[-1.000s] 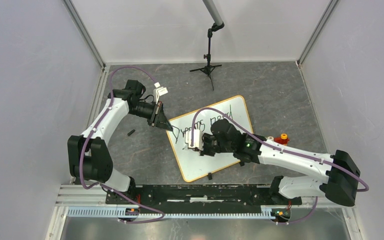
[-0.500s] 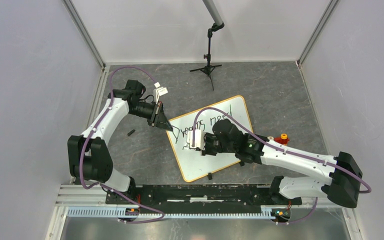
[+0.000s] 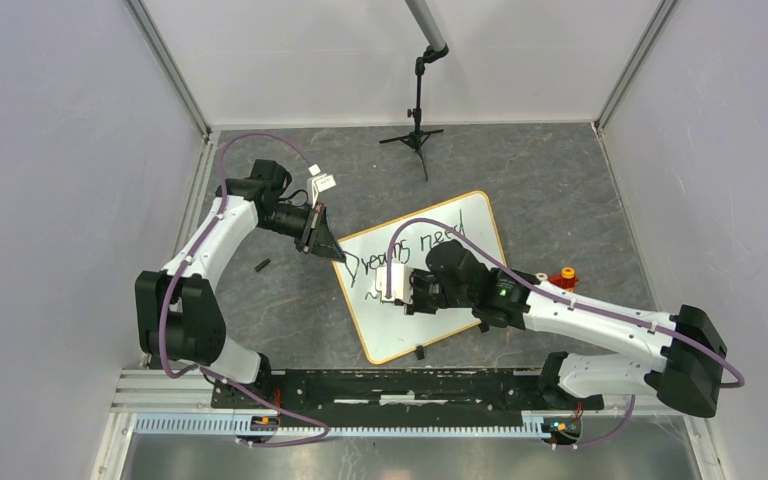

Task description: Write a sentence on the whiteboard

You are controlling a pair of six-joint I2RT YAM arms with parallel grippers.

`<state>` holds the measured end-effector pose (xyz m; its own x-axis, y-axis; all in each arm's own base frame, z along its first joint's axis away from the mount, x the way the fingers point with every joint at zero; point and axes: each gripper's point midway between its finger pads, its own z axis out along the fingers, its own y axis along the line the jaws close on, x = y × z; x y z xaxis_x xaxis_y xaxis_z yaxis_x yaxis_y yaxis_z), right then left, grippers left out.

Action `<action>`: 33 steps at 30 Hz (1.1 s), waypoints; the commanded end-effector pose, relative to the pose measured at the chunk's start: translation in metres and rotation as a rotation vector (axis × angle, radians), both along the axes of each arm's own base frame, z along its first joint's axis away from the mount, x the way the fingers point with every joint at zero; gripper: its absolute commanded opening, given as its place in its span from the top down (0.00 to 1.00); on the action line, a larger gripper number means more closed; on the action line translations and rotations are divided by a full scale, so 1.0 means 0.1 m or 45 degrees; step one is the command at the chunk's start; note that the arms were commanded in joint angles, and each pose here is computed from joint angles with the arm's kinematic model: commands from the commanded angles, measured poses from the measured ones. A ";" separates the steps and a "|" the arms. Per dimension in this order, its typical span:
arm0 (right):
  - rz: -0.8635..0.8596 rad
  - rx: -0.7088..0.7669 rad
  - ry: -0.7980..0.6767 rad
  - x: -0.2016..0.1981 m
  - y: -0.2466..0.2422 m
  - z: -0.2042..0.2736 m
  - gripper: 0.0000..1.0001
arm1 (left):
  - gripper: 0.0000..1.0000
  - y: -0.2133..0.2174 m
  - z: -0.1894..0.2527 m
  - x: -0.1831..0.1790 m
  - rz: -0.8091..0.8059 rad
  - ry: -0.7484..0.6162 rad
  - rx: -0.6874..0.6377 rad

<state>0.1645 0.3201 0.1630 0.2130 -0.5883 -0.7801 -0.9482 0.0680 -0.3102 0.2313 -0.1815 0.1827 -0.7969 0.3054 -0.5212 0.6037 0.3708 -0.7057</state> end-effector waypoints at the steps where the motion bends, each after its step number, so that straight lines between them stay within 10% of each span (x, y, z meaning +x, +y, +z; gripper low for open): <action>1: -0.056 0.019 -0.075 0.12 -0.03 0.16 1.00 | 0.98 0.02 0.01 0.12 0.004 -0.077 0.034; 33: 0.013 -0.048 0.018 0.01 -0.13 -0.03 1.00 | 0.98 0.03 -0.01 0.13 0.007 -0.073 0.043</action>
<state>0.1734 0.3140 0.1703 0.2085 -0.5994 -0.7728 -0.9432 0.0859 -0.3210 0.2317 -0.1815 0.1823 -0.7977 0.3058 -0.5198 0.6027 0.3716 -0.7062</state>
